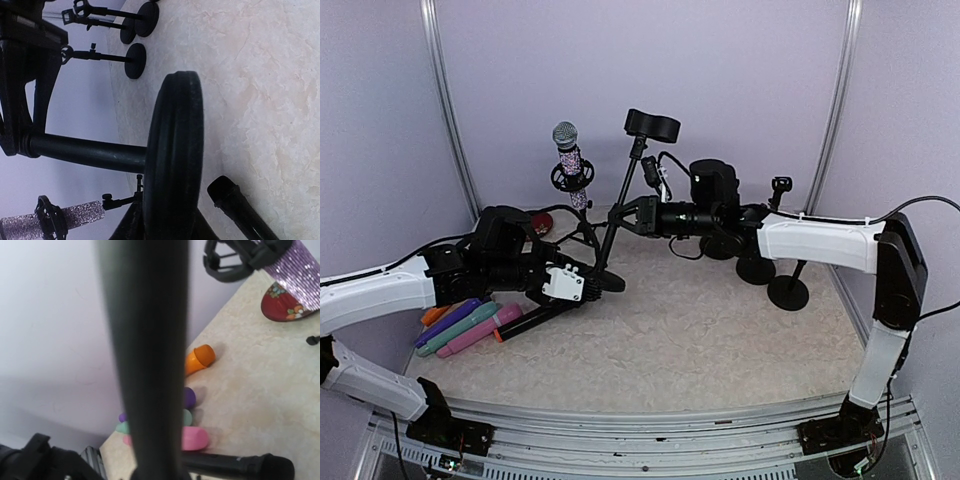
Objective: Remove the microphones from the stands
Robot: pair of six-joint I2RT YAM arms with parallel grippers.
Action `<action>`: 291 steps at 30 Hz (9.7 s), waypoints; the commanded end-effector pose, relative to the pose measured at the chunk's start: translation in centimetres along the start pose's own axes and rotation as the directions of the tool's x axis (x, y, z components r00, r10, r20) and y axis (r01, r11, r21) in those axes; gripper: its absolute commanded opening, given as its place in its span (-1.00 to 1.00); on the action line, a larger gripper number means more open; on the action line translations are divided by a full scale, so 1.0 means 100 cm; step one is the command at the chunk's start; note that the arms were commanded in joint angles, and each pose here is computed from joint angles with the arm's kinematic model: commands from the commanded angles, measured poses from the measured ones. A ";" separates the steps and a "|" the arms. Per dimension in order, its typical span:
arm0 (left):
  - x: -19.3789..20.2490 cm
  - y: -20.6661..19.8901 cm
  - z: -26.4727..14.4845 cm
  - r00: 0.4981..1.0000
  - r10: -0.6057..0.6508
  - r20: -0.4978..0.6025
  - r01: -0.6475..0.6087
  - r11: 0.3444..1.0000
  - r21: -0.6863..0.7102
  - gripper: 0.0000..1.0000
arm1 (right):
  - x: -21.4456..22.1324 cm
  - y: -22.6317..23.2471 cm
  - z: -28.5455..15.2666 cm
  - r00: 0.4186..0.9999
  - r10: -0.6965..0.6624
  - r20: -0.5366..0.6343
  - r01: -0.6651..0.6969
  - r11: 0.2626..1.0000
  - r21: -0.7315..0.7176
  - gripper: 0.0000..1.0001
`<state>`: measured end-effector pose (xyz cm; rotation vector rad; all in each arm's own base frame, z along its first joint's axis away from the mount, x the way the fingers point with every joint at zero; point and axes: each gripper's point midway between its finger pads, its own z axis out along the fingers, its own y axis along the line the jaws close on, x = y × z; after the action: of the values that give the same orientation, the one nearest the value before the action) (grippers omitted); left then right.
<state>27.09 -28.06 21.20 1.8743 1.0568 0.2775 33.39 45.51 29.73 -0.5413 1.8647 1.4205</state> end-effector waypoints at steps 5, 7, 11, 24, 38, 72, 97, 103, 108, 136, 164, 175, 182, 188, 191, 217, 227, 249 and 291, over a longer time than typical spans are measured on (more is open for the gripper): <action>-0.007 0.039 -0.005 1.000 -0.010 0.024 0.015 0.980 -0.196 -0.95 | -0.050 0.083 -0.024 0.981 -0.103 0.166 0.130 0.978 -0.163 -1.00; -0.012 0.047 -0.010 0.998 -0.023 0.054 0.035 0.972 -0.233 -1.00 | -0.051 0.091 -0.028 0.976 -0.120 0.180 0.155 0.969 -0.191 -1.00; -0.027 0.058 -0.026 0.989 -0.018 0.148 0.060 0.956 -0.286 -1.00 | -0.047 0.116 -0.039 0.966 -0.166 0.199 0.223 0.923 -0.312 -1.00; -0.049 0.057 -0.053 0.961 0.102 0.259 0.003 0.926 -0.377 -1.00 | 0.000 0.190 -0.089 0.929 -0.348 0.123 0.317 0.583 -0.748 -1.00; -0.040 0.082 -0.061 0.972 0.161 0.172 -0.043 0.839 -0.542 -1.00 | -0.040 0.097 -0.057 0.937 -0.316 0.148 0.344 0.904 -0.254 0.62; -0.035 0.085 -0.050 0.976 0.184 0.120 -0.089 0.830 -0.551 -1.00 | -0.055 0.126 -0.025 0.851 -0.456 0.260 0.443 0.890 0.110 -1.00; -0.056 0.085 -0.066 0.951 0.151 0.269 0.007 0.862 -0.508 -1.00 | 0.022 0.264 -0.133 0.862 -0.462 0.208 0.370 0.295 -0.881 -1.00; -0.057 0.088 -0.067 0.950 0.151 0.274 0.012 0.858 -0.514 -1.00 | 0.024 0.252 -0.128 0.865 -0.479 0.150 0.334 0.327 -0.884 -1.00; -0.056 0.091 -0.070 0.952 0.148 0.267 0.017 0.847 -0.531 -1.00 | -0.015 0.191 -0.094 0.896 -0.410 0.171 0.417 0.645 -0.640 0.26; -0.047 0.089 -0.060 0.961 0.219 0.168 -0.082 0.808 -0.583 -1.00 | -0.049 0.100 -0.020 0.844 -0.470 0.257 0.443 0.882 0.160 0.13; 0.067 0.071 -0.035 0.959 -0.284 -0.002 0.271 0.918 -0.290 0.97 | -0.077 -0.195 -0.046 0.687 -0.713 0.141 0.363 0.505 0.783 -1.00; 0.102 0.073 -0.061 0.837 -0.545 -0.060 0.513 0.817 -0.263 0.98 | -0.087 -0.265 -0.031 0.642 -0.751 0.153 0.276 0.413 0.868 -1.00; 0.115 0.083 -0.069 0.785 -0.616 -0.062 0.580 0.768 -0.272 0.97 | -0.068 -0.281 -0.029 0.664 -0.740 0.109 0.298 0.395 0.869 -0.25; 0.126 0.095 -0.071 0.745 -0.660 -0.097 0.623 0.740 -0.252 0.98 | -0.058 -0.270 -0.042 0.685 -0.722 0.099 0.311 0.412 0.856 0.99; 0.128 0.105 -0.075 0.730 -0.677 -0.093 0.638 0.723 -0.264 0.98 | -0.056 -0.259 -0.052 0.713 -0.692 0.114 0.290 0.438 0.851 1.00; 0.171 0.125 -0.090 0.367 -0.929 -0.036 0.907 0.366 -0.208 0.90 | -0.084 -0.036 0.042 0.881 -0.442 0.169 0.386 0.878 0.284 0.85; 0.168 0.114 -0.094 0.387 -0.921 -0.042 0.900 0.388 -0.198 0.84 | -0.095 -0.039 0.092 0.974 -0.125 0.191 0.110 0.990 0.087 0.52; 0.168 0.106 -0.096 0.413 -0.909 -0.051 0.885 0.414 -0.212 0.82 | -0.114 -0.031 0.053 0.936 -0.021 0.351 0.012 1.000 0.028 0.33; 0.164 0.107 -0.118 0.456 -0.889 -0.048 0.850 0.450 -0.273 0.83 | -0.128 -0.037 0.102 0.887 0.306 0.346 -0.217 0.937 -0.274 -0.88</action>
<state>36.39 -10.74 31.71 0.8982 1.9362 -0.0934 49.66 53.08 31.11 -0.0696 1.6346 1.6971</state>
